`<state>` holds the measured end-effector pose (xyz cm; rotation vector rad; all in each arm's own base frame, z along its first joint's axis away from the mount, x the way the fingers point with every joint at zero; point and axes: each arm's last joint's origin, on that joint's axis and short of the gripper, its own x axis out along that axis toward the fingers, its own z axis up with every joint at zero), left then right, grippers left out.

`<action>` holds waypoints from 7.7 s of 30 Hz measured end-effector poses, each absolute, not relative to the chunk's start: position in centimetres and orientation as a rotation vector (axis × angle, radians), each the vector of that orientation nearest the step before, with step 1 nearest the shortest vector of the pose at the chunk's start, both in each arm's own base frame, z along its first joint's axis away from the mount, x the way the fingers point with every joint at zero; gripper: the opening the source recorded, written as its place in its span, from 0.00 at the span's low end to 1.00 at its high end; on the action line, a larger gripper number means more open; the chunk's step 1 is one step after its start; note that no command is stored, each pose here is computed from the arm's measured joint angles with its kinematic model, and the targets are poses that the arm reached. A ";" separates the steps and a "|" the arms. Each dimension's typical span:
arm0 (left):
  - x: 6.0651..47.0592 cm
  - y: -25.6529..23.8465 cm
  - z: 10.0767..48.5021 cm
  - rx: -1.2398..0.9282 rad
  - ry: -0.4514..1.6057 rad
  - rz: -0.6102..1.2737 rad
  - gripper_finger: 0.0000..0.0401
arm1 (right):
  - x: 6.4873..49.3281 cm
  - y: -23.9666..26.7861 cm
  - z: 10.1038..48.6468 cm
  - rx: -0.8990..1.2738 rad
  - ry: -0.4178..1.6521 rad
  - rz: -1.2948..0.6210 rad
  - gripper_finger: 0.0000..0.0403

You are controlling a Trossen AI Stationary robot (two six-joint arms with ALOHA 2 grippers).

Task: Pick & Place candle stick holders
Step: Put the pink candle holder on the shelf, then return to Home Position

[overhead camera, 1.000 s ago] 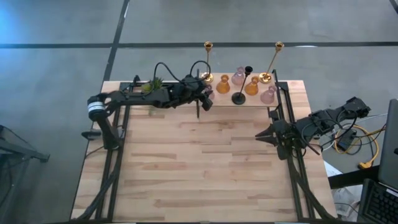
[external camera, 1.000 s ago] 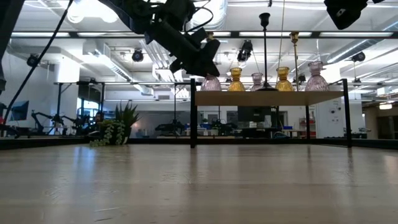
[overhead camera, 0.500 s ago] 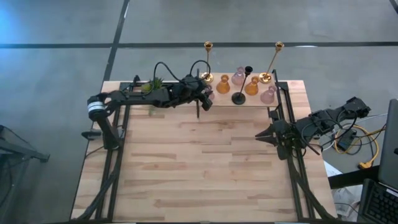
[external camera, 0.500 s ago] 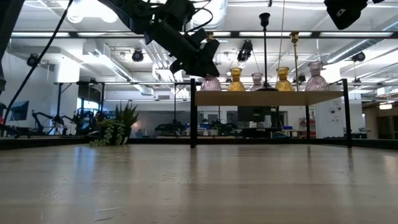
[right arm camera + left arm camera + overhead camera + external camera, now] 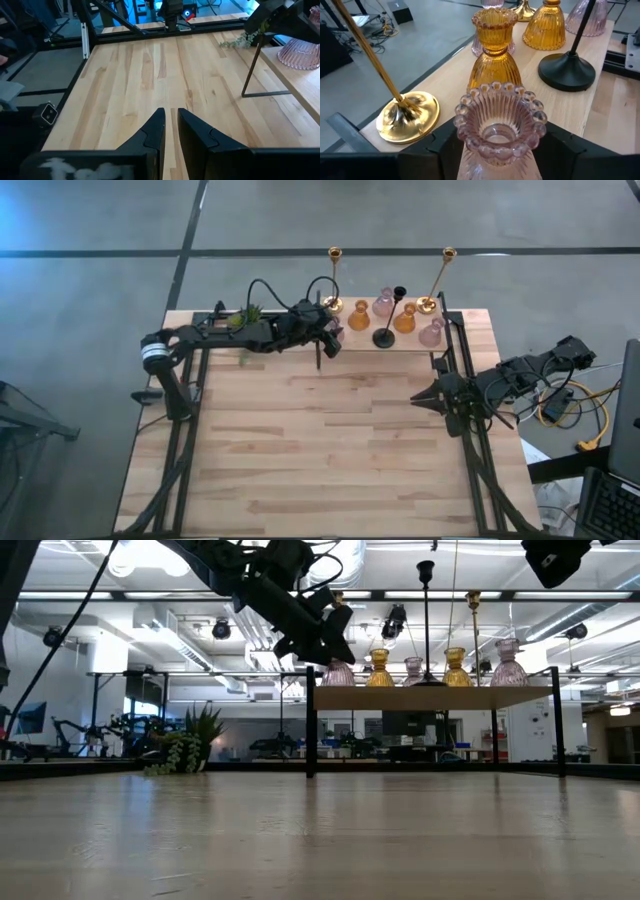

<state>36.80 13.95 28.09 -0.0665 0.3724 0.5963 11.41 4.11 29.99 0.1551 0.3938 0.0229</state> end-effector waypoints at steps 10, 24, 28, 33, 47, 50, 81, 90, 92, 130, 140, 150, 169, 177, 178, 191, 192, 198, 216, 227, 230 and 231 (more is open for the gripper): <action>36.7 14.2 28.1 -0.070 0.372 0.579 0.67 | 11.4 4.1 30.0 0.155 0.394 0.022 0.11; 35.8 13.7 32.1 -0.020 0.272 0.544 0.75 | 11.4 4.1 30.0 0.174 0.395 0.019 0.11; 34.8 13.1 34.5 -0.027 0.220 0.454 0.75 | 11.4 4.1 30.0 0.173 0.396 0.019 0.11; 32.4 11.2 37.9 -0.032 0.171 0.301 0.74 | 11.2 4.0 30.0 0.170 0.392 0.021 0.11; 21.6 0.5 33.5 0.035 0.131 0.058 0.35 | 8.5 2.8 29.7 0.233 0.375 0.014 0.11; 19.7 -0.9 30.4 0.034 0.083 0.021 0.26 | 8.6 2.8 28.8 0.229 0.378 0.013 0.11; 13.5 -1.3 16.1 0.055 0.048 -0.103 0.00 | 9.0 3.0 22.5 0.006 0.152 0.053 0.02; 12.9 0.2 16.1 0.057 0.062 -0.100 0.00 | 7.4 2.2 21.0 -0.007 0.074 0.060 0.02; 12.8 0.5 16.1 0.068 0.067 -0.079 0.00 | 7.7 2.3 20.5 -0.020 0.088 0.036 0.02; 12.3 1.2 15.4 -0.151 0.147 -0.001 0.08 | 9.2 2.6 16.9 0.087 0.054 0.302 0.02; 12.3 1.2 15.4 -0.151 0.151 0.000 0.09 | 9.6 -0.6 17.2 0.071 0.000 0.058 0.02; 12.3 1.2 15.4 -0.151 0.152 0.000 0.09 | 9.5 -0.6 17.2 0.187 -0.002 0.049 0.02; 12.3 1.2 15.4 -0.151 0.153 0.000 0.09 | 9.7 -0.6 17.0 0.025 0.022 0.047 0.02; 11.4 1.0 16.3 -0.153 0.063 -0.008 0.09 | 9.7 -0.6 17.0 0.026 0.023 0.046 0.02; 11.1 1.0 16.4 -0.154 0.050 -0.009 0.09 | 9.7 -0.6 17.0 0.026 0.022 0.047 0.02; 9.7 0.8 16.9 -0.097 -0.039 -0.017 0.09 | 9.7 -0.6 17.0 0.027 0.021 0.047 0.02; 9.7 0.8 16.9 -0.086 -0.037 -0.016 0.09 | 9.7 -0.6 17.0 0.026 0.022 0.047 0.02; 9.7 0.8 16.9 -0.054 -0.033 -0.015 0.09 | 9.7 -0.6 17.0 0.028 0.022 0.047 0.02; 9.7 0.8 16.8 -0.064 -0.034 -0.018 0.09 | 9.7 -0.6 17.0 0.028 0.022 0.047 0.02; 9.7 0.8 16.8 -0.064 -0.034 -0.018 0.09 | 9.7 -0.6 17.0 0.027 0.022 0.047 0.02; 9.7 0.8 16.8 -0.064 -0.034 -0.018 0.09 | 9.7 -0.6 17.0 0.027 0.022 0.047 0.02; 9.7 0.8 16.8 -0.064 -0.034 -0.018 0.09 | 9.7 -0.6 17.0 0.028 0.022 0.047 0.02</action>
